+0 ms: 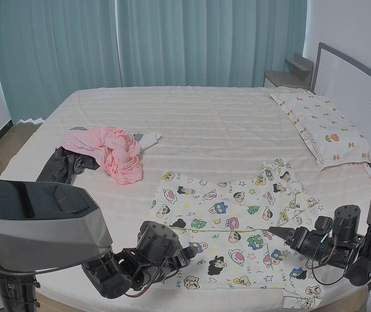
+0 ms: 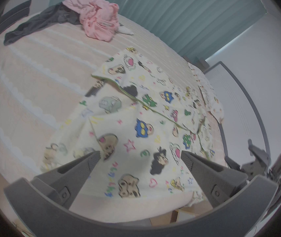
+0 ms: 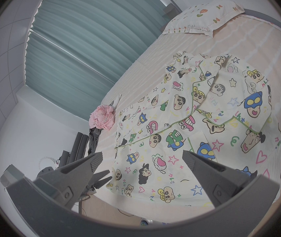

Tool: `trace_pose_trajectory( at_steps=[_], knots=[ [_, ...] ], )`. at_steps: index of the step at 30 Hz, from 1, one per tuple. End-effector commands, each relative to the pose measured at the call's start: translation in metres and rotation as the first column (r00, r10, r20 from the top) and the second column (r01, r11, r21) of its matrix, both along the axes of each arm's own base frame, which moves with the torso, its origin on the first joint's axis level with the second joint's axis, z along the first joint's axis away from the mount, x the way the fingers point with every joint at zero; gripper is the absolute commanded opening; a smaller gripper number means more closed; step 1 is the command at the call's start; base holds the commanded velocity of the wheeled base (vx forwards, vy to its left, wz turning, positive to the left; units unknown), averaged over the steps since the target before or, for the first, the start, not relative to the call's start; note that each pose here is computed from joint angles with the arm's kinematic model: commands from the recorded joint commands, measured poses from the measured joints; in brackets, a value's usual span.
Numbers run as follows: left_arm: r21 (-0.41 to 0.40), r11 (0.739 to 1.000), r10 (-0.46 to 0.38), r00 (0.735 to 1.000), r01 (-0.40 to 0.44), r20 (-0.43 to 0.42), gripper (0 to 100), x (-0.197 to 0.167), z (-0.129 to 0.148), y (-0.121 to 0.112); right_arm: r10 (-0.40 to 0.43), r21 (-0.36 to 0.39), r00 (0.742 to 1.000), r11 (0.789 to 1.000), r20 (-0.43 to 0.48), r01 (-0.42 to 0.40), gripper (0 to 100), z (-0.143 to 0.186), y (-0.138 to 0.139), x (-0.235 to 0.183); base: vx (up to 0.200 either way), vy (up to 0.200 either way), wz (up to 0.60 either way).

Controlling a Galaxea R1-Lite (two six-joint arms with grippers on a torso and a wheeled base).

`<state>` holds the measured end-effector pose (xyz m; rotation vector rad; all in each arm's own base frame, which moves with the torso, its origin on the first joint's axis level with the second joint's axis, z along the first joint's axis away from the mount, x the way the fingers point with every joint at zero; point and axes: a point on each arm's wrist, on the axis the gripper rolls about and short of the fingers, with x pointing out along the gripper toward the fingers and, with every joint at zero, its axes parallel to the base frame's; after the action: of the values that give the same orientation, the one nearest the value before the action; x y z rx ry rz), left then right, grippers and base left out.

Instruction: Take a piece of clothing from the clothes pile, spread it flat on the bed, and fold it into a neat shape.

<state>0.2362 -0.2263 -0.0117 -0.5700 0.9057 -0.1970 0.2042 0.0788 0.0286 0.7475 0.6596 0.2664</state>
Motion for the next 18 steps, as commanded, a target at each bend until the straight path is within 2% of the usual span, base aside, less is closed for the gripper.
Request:
trace_pose_trajectory(
  at_steps=[1, 8, 12, 17, 18],
  knots=[
    [0.003, 0.998, -0.068, 0.998, 0.068, -0.008, 100, -0.020, -0.004, -0.008, -0.001, -0.001, 1.000, 1.000, -0.001, 0.001, 100, 0.000, -0.001, -0.003, 0.000, 0.000, 0.00],
    [0.044, 0.990, -0.134, 0.990, 0.136, -0.045, 100, -0.034, -0.012, -0.008, 0.001, -0.002, 1.000, 1.000, -0.001, -0.001, 100, 0.000, -0.001, -0.003, 0.000, 0.000, 0.00],
    [0.055, 0.990, -0.126, 0.991, 0.128, -0.034, 100, -0.034, -0.011, -0.006, 0.001, -0.002, 1.000, 1.000, -0.001, -0.001, 100, 0.000, -0.001, -0.003, 0.000, 0.000, 0.00],
    [0.047, 0.998, -0.053, 0.998, 0.052, 0.032, 100, -0.025, 0.007, 0.004, 0.001, -0.002, 1.000, 1.000, -0.001, -0.001, 100, 0.000, -0.001, -0.003, 0.000, 0.000, 0.00],
    [0.039, 0.999, -0.002, 0.998, 0.000, 0.059, 100, -0.018, 0.016, 0.012, 0.001, -0.002, 1.000, 1.000, -0.001, -0.001, 100, 0.000, -0.001, -0.003, 0.000, 0.000, 0.00]
  ],
)
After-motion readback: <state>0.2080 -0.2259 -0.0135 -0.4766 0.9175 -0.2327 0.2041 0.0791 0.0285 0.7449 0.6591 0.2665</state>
